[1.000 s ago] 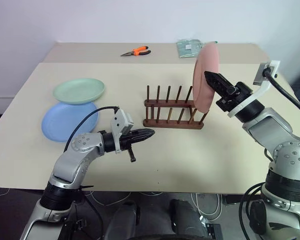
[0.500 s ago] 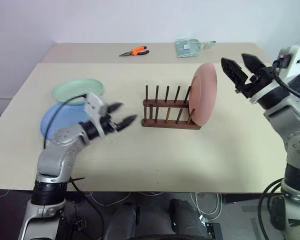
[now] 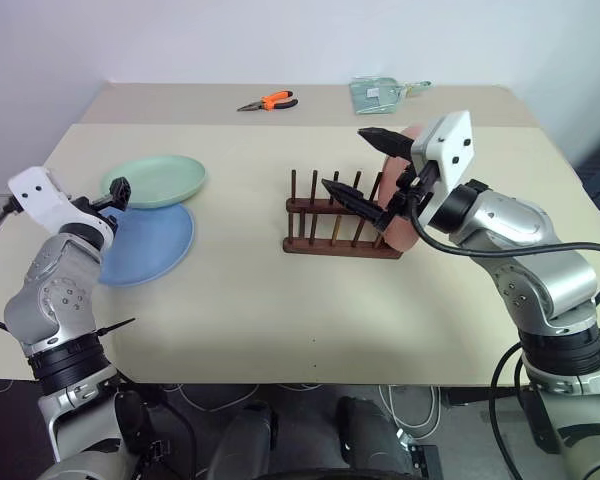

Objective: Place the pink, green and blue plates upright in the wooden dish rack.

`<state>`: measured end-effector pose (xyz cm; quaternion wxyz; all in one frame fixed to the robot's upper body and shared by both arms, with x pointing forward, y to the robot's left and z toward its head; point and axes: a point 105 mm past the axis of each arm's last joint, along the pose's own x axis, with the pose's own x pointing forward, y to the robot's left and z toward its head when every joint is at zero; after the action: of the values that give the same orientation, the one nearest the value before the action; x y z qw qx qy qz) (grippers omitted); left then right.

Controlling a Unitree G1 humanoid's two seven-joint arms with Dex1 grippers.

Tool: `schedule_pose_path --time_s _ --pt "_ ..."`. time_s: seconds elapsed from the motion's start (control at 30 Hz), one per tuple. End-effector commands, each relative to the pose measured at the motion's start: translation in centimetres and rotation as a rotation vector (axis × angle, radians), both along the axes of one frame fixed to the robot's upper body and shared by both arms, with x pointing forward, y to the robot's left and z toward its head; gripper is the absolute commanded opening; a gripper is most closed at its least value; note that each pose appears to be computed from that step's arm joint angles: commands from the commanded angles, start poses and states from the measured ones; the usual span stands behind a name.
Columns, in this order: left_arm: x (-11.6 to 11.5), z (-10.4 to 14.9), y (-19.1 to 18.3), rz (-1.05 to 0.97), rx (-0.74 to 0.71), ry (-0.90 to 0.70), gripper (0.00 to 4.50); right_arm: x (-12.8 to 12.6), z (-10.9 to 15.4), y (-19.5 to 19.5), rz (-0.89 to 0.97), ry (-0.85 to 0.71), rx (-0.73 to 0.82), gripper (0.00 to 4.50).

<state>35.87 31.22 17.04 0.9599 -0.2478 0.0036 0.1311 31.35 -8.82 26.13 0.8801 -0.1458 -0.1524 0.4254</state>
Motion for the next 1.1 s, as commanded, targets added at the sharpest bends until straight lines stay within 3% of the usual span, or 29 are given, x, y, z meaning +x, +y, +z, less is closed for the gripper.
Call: schedule_pose_path --time_s 0.03,0.27,0.3,0.4,0.6,0.8,0.9,1.1 --pt "1.1 0.6 -0.6 -0.02 -0.179 -0.002 4.46 -0.8 0.5 0.2 0.014 -0.053 -0.001 4.47" --pt "4.8 -0.1 -2.2 -0.075 -0.375 0.046 4.46 -1.0 0.1 0.3 0.01 -0.049 0.002 4.47" --pt "5.4 -0.6 -2.0 -0.053 -0.435 0.062 4.21 -1.1 0.0 0.1 -0.005 -0.051 -0.003 4.49" --pt "6.6 -1.0 -2.1 -0.032 -0.54 0.064 3.19 -1.2 -0.1 -0.5 -0.044 -0.057 -0.004 4.5" --pt "7.4 -0.2 -2.8 -0.069 -0.512 0.023 0.18 -1.5 -0.4 -0.9 -0.074 -0.053 -0.003 4.5" --pt "6.5 5.5 -6.7 -0.319 -0.229 -0.196 0.08 -1.7 -0.6 -0.5 -0.055 -0.05 -0.045 4.5" --pt "4.8 8.4 -11.2 -0.502 -0.049 -0.271 0.08 -1.8 -0.6 1.3 -0.028 -0.164 -0.185 4.5" --pt "1.5 11.0 -17.7 -0.737 0.02 -0.322 0.08 0.5 -1.3 4.6 -0.08 -0.405 -0.439 4.5"
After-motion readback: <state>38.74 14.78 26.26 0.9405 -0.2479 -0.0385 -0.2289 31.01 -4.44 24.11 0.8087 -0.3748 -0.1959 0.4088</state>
